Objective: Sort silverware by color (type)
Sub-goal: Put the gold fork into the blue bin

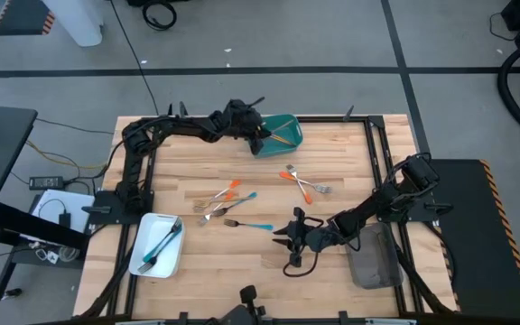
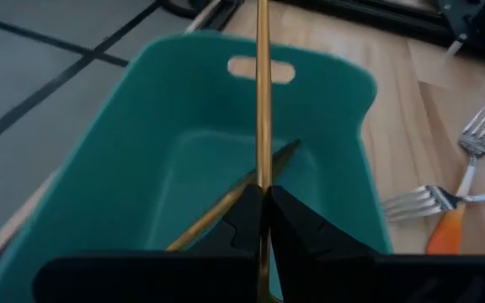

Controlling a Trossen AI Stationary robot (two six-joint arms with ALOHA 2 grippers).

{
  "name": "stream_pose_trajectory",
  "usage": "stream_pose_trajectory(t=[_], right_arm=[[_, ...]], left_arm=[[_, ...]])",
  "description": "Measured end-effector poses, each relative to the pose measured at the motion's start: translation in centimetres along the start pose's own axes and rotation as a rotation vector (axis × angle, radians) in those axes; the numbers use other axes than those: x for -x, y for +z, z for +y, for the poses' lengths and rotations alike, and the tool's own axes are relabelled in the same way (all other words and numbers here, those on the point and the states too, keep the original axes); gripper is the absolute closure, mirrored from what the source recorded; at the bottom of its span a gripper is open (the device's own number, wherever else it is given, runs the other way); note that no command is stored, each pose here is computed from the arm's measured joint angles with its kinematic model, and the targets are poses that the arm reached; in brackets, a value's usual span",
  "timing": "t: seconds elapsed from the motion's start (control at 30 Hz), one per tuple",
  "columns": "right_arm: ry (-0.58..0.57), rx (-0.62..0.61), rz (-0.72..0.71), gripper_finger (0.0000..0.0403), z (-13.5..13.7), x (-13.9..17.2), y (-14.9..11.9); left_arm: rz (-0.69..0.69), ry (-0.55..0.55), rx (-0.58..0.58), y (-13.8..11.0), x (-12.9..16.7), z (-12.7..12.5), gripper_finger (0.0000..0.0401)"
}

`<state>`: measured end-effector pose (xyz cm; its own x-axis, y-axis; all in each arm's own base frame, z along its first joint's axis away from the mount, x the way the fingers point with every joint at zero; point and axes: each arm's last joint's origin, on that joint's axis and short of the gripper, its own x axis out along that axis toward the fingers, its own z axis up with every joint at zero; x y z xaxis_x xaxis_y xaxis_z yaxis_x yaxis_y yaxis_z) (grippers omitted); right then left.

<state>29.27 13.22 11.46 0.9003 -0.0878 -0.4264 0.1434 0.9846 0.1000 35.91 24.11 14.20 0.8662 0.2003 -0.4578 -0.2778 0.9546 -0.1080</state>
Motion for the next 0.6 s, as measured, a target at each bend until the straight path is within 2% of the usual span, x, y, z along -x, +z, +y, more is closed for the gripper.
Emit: stream_pose_trajectory(t=[0.13, 0.37, 0.6], right_arm=[[0.002, 0.0, -0.001, 0.0298, 0.05, 0.02, 0.0], [0.003, 0.0, -0.007, 0.0298, 0.07, 0.02, 0.06], [0.004, 0.0, -0.006, 0.0298, 0.07, 0.02, 0.05]], left_arm=[[0.017, 0.041, 0.002, -0.13, -0.08, -0.11, 0.0376], [0.031, 0.046, 0.013, -0.28, -0.08, -0.11, 0.037], [0.032, 0.05, 0.032, -0.28, -0.08, -0.1, 0.0306]])
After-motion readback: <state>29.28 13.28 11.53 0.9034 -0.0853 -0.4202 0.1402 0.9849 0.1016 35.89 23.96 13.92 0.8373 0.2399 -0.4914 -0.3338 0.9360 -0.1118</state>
